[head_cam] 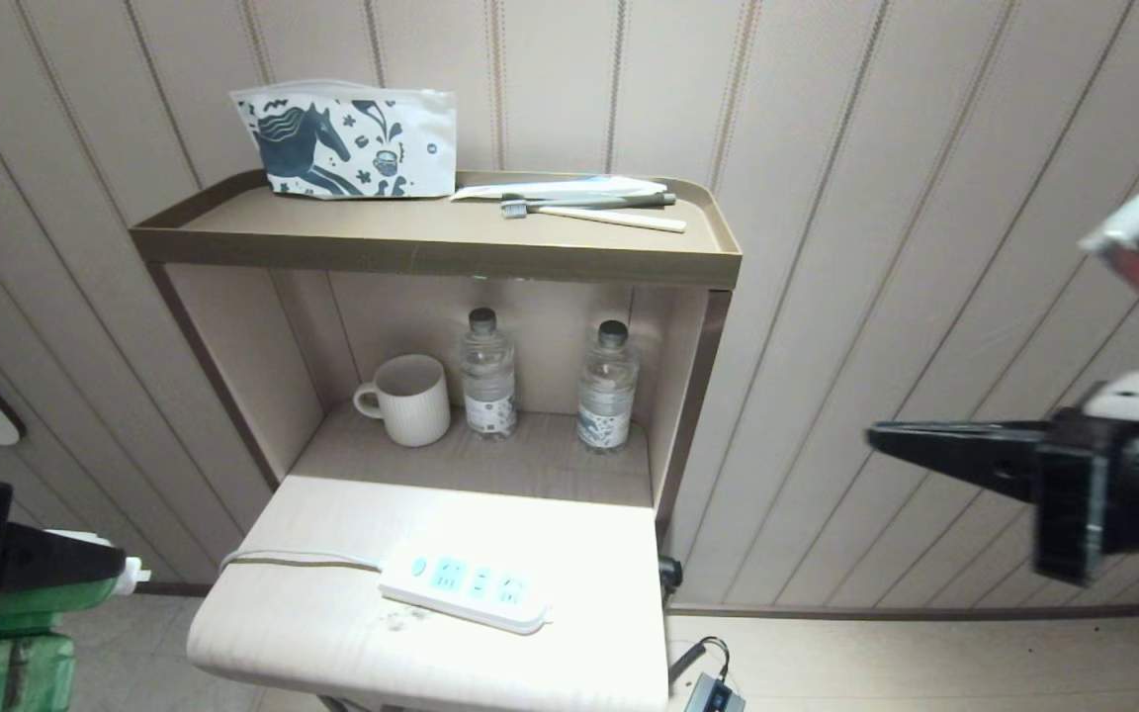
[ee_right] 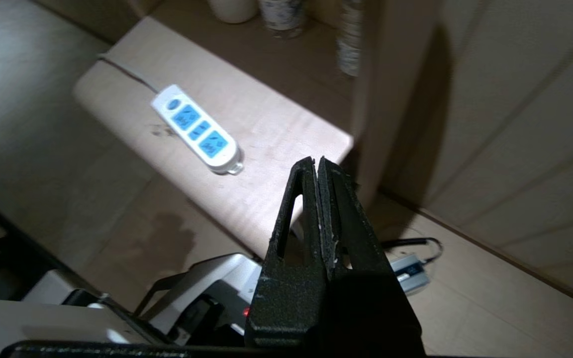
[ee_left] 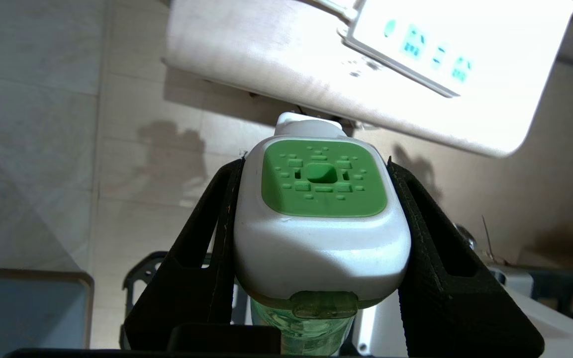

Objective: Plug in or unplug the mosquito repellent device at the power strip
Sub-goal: Place the mosquito repellent liquid on the table

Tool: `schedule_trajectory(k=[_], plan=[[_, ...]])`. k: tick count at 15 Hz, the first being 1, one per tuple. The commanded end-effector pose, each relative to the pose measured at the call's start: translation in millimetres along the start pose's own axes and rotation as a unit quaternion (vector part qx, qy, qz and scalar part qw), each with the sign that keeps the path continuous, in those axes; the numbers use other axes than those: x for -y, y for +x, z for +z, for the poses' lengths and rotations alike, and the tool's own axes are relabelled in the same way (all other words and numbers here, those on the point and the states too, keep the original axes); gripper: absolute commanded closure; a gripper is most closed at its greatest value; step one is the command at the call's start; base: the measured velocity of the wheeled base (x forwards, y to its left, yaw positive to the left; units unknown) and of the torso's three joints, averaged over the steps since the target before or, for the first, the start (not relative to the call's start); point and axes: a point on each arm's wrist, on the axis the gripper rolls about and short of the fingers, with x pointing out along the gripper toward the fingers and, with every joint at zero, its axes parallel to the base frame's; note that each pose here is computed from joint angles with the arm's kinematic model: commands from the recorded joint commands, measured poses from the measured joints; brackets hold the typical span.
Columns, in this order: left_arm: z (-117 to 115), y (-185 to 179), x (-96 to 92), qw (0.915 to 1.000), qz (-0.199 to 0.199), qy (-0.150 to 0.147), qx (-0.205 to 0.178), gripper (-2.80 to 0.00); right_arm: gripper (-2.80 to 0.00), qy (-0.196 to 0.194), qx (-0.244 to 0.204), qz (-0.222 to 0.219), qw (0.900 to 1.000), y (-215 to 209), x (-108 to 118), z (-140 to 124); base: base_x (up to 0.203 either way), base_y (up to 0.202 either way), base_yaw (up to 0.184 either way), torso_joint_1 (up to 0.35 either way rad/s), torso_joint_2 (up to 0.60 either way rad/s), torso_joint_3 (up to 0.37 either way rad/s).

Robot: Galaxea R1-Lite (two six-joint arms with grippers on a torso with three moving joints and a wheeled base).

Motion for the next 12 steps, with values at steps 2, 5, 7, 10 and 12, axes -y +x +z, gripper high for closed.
schedule_trajectory(k=[2,5,7,10,12], plan=[[-40,-31,-27.3,0.997,0.006,-0.024,0.074,0.0,0.0,0.007,0.114,-0.098,0.989,-115,19,-44,0.0,0.0,0.0,0.0,0.0,0.0],[-73,-44,-42.9,0.9925,0.006,-0.025,0.119,0.0,0.0,0.015,0.127,-0.219,0.967,-159,24,-111,0.0,0.0,0.0,0.0,0.0,0.0],[-88,-44,-49.2,0.9914,0.006,-0.025,0.129,0.0,0.0,0.029,0.09,-0.344,0.934,-158,26,-149,0.0,0.0,0.0,0.0,0.0,0.0],[-111,-45,-58.5,0.9894,0.002,-0.025,0.143,0.0,0.0,0.043,0.034,-0.462,0.885,-130,34,-187,0.0,0.0,0.0,0.0,0.0,0.0],[-118,-43,-61.0,0.9891,0.0,-0.024,0.146,0.0,0.0,0.055,0.06,-0.538,0.839,-123,34,-191,0.0,0.0,0.0,0.0,0.0,0.0]])
